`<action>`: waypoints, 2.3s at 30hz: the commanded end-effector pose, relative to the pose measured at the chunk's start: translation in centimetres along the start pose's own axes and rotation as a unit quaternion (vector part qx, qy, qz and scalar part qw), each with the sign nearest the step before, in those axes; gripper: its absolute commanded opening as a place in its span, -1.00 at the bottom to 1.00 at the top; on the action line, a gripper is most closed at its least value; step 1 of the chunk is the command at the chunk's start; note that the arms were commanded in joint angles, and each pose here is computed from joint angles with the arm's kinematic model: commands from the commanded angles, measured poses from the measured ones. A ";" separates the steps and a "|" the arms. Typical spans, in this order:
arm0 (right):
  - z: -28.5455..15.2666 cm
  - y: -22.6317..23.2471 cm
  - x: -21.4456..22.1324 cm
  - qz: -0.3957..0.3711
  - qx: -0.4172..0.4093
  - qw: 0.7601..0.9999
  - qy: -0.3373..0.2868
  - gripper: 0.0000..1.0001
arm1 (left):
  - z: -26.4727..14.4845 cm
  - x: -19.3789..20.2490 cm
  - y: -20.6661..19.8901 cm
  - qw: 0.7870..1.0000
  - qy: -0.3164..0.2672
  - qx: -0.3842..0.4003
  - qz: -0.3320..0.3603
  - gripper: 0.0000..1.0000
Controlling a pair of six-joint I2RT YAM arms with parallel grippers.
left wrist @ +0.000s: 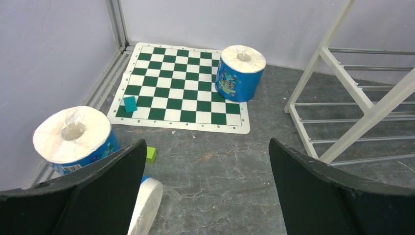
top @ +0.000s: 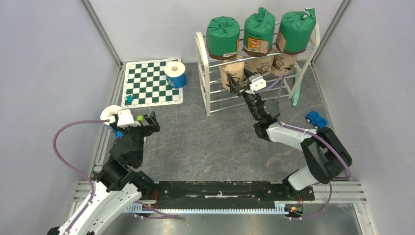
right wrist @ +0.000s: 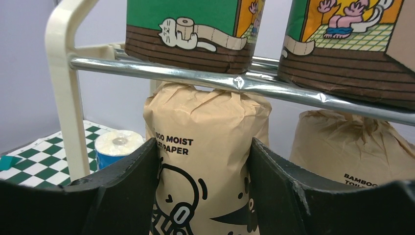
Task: Place and organize the paper towels onto the shelf
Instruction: Pick up the paper towel from the center of the board.
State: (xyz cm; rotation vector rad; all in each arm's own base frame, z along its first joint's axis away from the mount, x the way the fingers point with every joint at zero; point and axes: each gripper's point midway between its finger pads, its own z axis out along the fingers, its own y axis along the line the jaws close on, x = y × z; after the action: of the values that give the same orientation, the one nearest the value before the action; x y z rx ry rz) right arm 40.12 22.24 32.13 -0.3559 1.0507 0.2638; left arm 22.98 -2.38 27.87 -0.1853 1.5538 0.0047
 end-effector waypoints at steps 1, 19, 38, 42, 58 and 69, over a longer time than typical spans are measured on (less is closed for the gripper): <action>0.2 -0.6 -5.2 0.005 0.002 0.995 -0.097 -0.17 | 0.1 -0.6 0.2 1.000 -0.012 -0.002 0.008 0.99; 2.4 -0.6 -4.1 -0.006 0.004 0.991 -0.132 -0.18 | 0.4 0.0 -0.3 1.000 -0.003 0.005 0.013 0.99; -3.9 0.4 -5.5 0.035 -0.038 0.992 -0.117 -0.20 | 0.4 0.3 -2.9 0.997 0.004 0.073 0.006 0.99; -5.8 1.4 -6.6 0.040 -0.073 0.990 -0.118 -0.21 | 0.1 -0.1 -5.0 0.993 0.019 0.116 -0.030 0.99; -13.6 9.3 -7.7 0.038 -0.319 0.943 -0.086 -0.24 | -2.8 -4.8 -19.2 0.895 0.190 0.382 -0.131 0.97; -15.2 11.6 -8.0 0.042 -0.381 0.919 -0.093 -0.22 | -3.4 -1.2 -23.0 0.840 0.295 0.438 -0.121 0.78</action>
State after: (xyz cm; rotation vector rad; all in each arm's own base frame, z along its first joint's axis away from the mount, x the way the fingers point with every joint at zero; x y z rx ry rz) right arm 21.21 25.98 29.00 -0.9354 0.8315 0.7689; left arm 23.56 -24.32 30.66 0.3555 1.9495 -0.9300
